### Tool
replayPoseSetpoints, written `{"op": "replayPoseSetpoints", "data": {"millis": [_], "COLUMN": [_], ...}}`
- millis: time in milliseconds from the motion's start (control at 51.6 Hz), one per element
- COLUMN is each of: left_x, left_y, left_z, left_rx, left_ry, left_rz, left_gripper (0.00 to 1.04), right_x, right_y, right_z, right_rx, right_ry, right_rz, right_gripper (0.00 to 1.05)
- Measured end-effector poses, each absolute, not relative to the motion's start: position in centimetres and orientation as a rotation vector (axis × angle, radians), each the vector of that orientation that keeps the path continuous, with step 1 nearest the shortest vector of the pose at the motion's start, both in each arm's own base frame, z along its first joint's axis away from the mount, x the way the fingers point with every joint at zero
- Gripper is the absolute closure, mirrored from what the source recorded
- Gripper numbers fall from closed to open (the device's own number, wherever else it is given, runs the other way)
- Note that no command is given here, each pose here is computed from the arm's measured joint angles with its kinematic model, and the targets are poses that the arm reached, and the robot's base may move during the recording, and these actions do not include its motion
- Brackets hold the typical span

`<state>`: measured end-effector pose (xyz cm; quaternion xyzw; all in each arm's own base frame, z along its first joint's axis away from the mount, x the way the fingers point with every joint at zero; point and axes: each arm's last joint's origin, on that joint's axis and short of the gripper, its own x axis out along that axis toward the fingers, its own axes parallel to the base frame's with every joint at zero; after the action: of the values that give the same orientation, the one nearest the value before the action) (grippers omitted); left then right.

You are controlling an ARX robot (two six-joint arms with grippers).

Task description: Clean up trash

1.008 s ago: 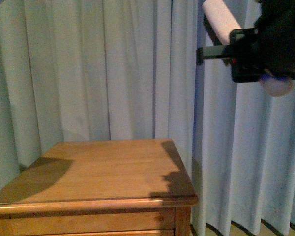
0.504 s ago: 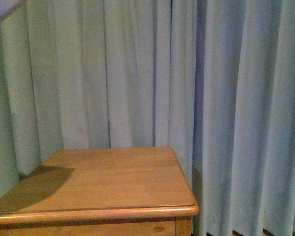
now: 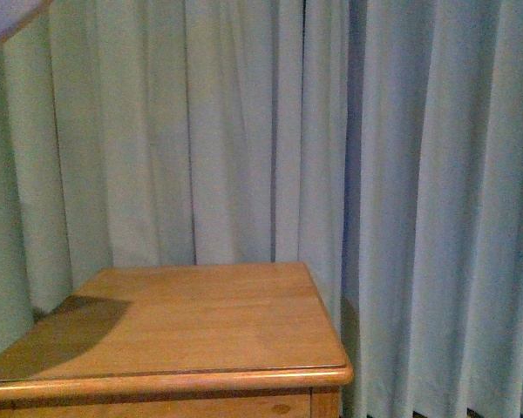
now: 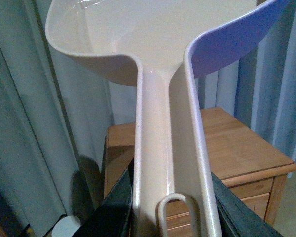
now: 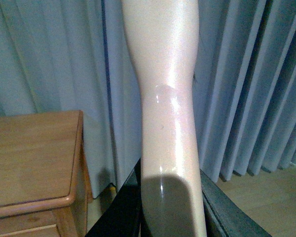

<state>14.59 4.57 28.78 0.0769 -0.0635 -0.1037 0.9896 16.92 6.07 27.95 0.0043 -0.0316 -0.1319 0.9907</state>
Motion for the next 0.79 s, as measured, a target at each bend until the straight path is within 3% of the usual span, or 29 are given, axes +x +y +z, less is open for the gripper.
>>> {"op": "replayPoseSetpoints", "data": {"millis": [795], "left_x": [14.59], "left_y": [4.57], "left_z": [28.78], "left_rx": [0.154], "left_ry": [-0.127], "left_rz": [-0.208], "left_gripper": [0.78], "right_x": [16.90], "right_y": [6.11], "right_z": [27.96], "right_rx": [0.000], "right_ry": [-0.063], "right_rz": [-0.263], "right_gripper": [0.84]}}
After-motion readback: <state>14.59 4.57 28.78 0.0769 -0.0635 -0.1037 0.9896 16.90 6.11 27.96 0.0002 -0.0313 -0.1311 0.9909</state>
